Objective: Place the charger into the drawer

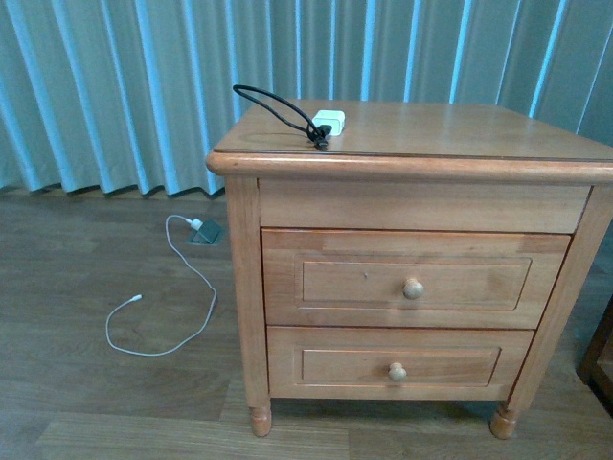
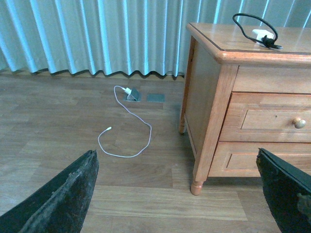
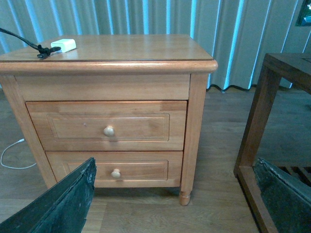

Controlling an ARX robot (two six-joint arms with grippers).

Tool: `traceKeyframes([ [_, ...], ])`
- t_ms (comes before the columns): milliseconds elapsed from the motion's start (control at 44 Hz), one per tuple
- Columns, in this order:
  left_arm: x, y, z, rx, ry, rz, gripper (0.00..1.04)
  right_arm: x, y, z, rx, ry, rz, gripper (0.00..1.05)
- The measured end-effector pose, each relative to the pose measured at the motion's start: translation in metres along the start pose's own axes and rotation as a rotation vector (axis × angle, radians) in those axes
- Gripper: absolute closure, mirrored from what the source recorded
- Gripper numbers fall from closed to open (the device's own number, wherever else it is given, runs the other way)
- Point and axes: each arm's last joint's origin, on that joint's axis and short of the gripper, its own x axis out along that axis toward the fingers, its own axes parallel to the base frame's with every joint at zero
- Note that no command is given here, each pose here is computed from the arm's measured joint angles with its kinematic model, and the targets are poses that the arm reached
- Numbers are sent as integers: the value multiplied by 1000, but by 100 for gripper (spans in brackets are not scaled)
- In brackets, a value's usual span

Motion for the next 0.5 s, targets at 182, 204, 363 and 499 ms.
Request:
traceKeyframes([
  [182,0,0,0,0,0,0,6,0,0,0,0,0,0,8],
  [204,0,0,0,0,0,0,6,0,0,-1,-8,8,23,8],
  [363,0,0,0,0,0,0,6,8,4,-4,-112,104,247,8],
  [499,0,0,0,0,0,0,6,26,9,11,-112,149,269,8],
])
